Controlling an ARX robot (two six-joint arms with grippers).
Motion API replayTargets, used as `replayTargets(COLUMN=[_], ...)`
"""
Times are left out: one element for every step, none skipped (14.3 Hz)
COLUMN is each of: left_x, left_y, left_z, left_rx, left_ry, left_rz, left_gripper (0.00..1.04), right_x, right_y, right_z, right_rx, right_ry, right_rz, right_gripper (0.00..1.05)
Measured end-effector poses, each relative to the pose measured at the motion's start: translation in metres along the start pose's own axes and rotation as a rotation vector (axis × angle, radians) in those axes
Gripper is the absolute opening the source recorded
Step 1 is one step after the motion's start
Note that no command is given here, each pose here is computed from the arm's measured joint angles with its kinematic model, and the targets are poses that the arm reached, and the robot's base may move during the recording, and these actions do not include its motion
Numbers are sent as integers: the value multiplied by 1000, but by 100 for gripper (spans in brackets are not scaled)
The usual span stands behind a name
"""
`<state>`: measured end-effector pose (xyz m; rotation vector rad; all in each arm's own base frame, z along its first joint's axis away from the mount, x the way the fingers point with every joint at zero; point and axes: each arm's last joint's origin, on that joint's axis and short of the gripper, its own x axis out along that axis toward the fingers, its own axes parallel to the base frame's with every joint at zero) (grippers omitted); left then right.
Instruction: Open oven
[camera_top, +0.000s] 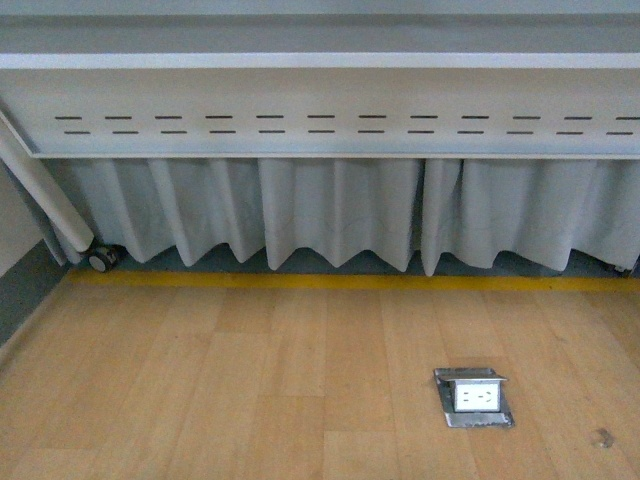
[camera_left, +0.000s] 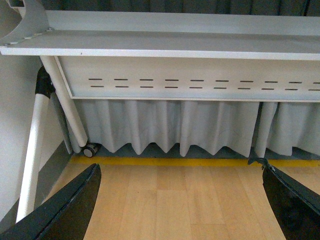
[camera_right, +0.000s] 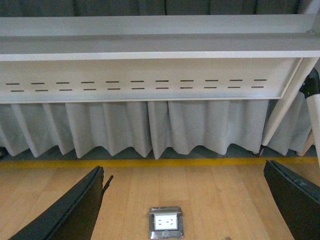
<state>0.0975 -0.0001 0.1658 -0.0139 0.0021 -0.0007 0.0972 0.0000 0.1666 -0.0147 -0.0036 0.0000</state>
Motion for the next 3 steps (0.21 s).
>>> replayTargets(left_x=[0, 0, 0], left_y=[0, 0, 0], left_z=[0, 0, 0], left_rx=[0, 0, 0], left_ry=[0, 0, 0], left_rz=[0, 0, 0], left_gripper=[98, 98, 98], right_x=[0, 0, 0], right_y=[0, 0, 0], right_z=[0, 0, 0], right_rx=[0, 0, 0], right_ry=[0, 0, 0], right_rz=[0, 0, 0], right_gripper=[98, 98, 98])
